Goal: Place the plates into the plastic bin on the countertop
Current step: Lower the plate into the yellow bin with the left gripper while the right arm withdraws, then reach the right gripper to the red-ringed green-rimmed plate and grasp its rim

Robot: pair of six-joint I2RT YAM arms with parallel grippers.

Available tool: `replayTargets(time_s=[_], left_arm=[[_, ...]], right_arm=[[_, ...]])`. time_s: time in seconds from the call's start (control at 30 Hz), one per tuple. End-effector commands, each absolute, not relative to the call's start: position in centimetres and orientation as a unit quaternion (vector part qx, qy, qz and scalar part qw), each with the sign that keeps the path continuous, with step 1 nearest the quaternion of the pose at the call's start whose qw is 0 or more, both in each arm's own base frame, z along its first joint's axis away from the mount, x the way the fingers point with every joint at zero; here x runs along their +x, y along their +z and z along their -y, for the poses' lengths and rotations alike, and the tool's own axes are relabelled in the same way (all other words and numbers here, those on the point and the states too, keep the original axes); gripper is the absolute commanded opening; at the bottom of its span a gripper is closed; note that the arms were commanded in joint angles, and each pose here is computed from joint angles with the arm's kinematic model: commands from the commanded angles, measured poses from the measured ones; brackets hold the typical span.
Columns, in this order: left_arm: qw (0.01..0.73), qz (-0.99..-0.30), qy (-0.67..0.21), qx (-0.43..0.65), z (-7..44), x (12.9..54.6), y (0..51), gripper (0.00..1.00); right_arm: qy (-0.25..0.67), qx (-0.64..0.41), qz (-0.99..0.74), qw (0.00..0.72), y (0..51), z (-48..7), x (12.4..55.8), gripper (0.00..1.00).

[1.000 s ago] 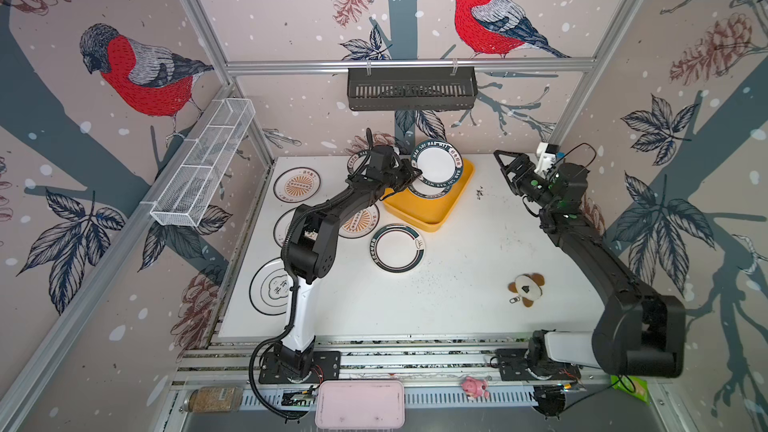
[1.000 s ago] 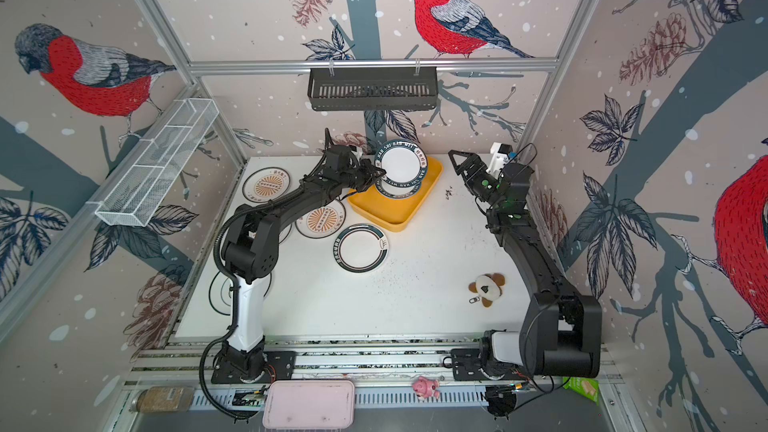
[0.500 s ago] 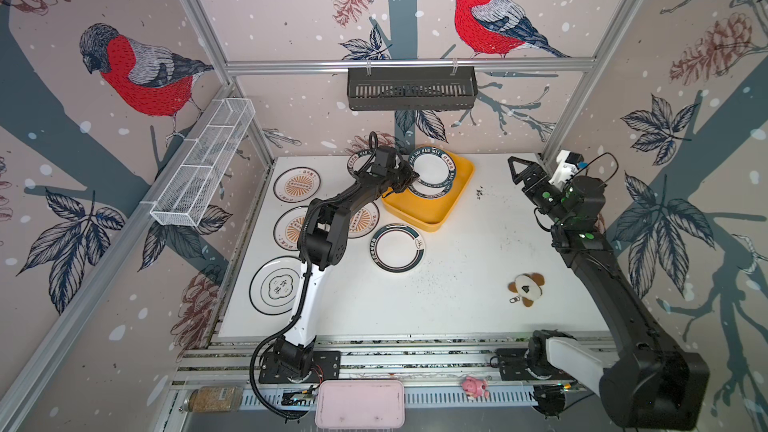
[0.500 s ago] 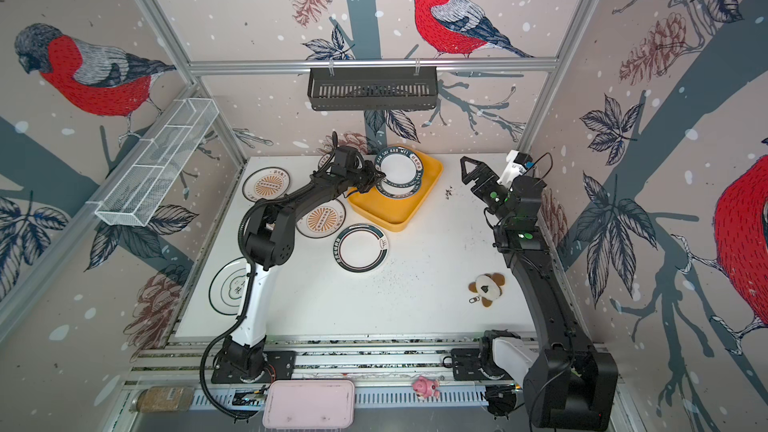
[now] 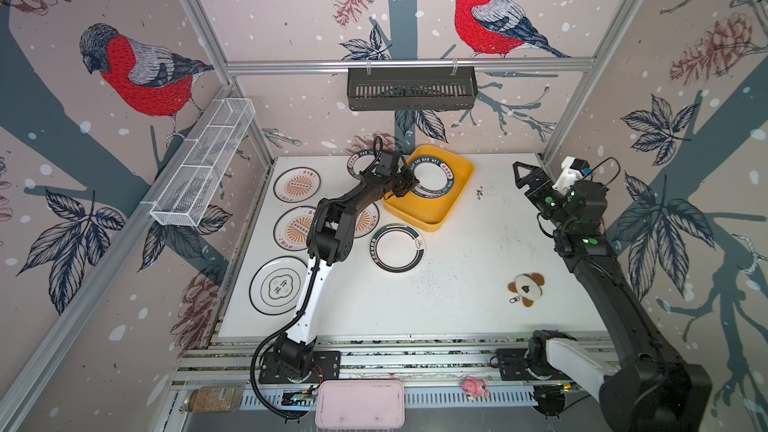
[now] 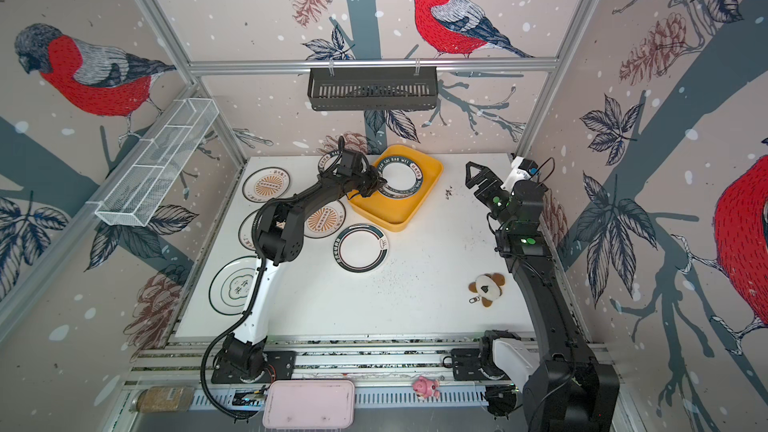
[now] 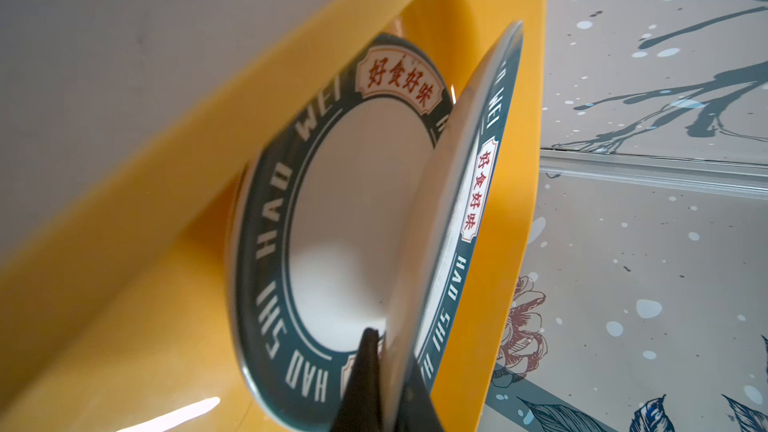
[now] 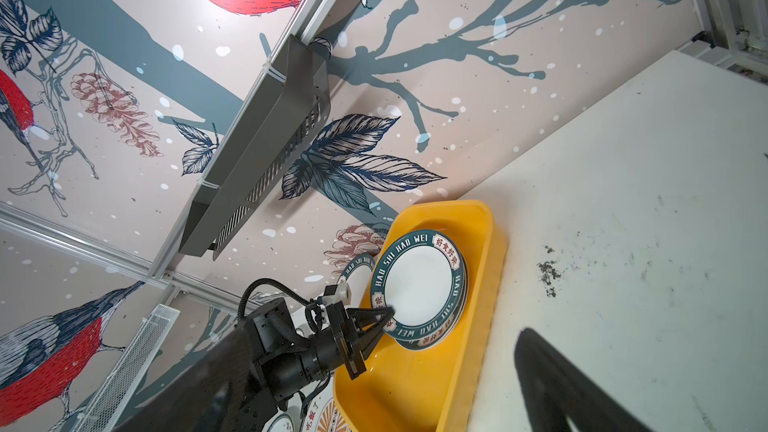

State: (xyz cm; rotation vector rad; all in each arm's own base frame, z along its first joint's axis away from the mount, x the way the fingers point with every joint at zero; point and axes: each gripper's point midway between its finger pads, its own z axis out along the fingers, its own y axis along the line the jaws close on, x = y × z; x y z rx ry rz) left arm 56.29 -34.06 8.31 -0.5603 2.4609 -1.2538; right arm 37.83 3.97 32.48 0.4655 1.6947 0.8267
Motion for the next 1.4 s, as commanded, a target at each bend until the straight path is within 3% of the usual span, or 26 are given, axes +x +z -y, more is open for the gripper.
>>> replayTargets(time_s=[0.0,0.1,0.2,0.43,0.87,1.3,1.37], left_arm=[[0.168,-0.863,-0.436,-0.194,34.0,56.5,8.5,0.01],[0.169,-0.865,-0.431,-0.194,33.8,56.4,8.4,0.07],[0.169,-0.867,-0.426,-0.196,33.7,56.3,8.3,0.23],[0.183,-0.873,-0.416,-0.177,33.2,56.7,9.3,0.48],[0.195,-0.900,-0.361,-0.146,31.3,55.1,11.0,0.76],[0.357,-0.846,-0.393,-0.051,29.1,51.0,23.0,0.87],[0.384,-0.834,-0.394,-0.035,28.4,50.0,24.6,0.93]], right_arm=[[0.348,0.201,-0.713,0.575,33.1,-3.6,38.0,1.00],[0.349,0.201,-0.713,0.574,33.1,-3.6,38.1,1.00],[0.350,0.200,-0.713,0.574,33.2,-3.7,38.1,1.00],[0.350,0.194,-0.712,0.577,33.6,-3.7,38.0,1.00],[0.328,0.153,-0.733,0.576,33.9,-4.2,37.0,1.00],[0.332,0.120,-0.790,0.502,29.3,-7.7,34.2,0.99],[0.333,0.123,-0.797,0.489,28.1,-8.8,33.8,1.00]])
